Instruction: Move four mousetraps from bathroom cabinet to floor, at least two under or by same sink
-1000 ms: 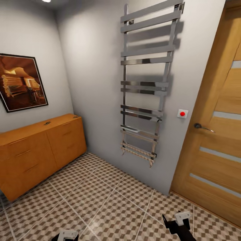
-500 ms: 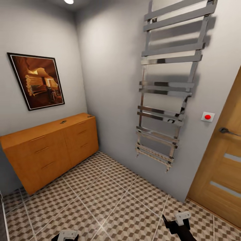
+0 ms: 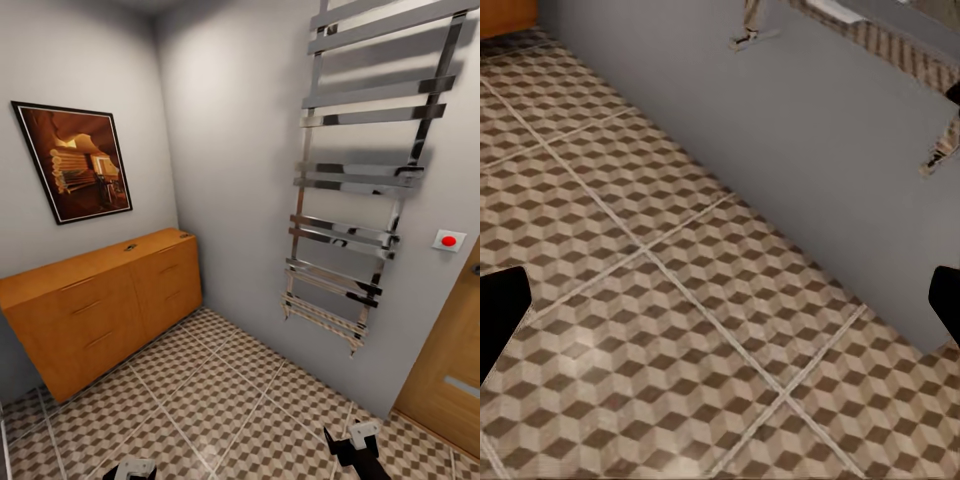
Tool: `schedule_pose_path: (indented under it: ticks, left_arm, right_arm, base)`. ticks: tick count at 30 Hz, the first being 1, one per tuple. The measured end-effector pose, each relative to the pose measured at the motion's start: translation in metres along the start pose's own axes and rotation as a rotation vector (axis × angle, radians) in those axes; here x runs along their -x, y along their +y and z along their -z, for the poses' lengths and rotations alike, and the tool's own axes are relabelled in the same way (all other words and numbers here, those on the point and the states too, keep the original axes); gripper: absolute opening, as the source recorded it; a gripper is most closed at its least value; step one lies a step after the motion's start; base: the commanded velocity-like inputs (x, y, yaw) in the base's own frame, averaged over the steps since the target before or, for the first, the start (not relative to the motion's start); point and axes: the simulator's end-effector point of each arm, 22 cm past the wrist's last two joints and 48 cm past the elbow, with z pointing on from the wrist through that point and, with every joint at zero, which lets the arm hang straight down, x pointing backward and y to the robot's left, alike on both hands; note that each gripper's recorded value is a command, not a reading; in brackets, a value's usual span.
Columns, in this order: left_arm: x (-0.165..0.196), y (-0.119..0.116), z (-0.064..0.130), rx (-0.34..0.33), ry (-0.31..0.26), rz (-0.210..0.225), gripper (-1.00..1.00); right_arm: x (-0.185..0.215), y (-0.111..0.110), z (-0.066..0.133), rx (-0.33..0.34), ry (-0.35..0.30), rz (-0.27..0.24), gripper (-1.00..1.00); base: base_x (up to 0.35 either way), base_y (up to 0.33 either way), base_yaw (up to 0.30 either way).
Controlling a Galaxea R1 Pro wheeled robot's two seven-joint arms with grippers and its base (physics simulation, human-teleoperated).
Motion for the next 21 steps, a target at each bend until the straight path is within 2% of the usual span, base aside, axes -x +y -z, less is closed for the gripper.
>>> schedule_pose_path:
  ticks: [21]
  left_arm:
    - [0.0000, -0.0005, 0.0000, -0.001, 0.000, 0.000, 1.00]
  right_arm:
    - [0.0001, 0.0002, 0.0000, 0.002, 0.000, 0.002, 1.00]
  base:
    - [0.272, 0.165, 0.000]
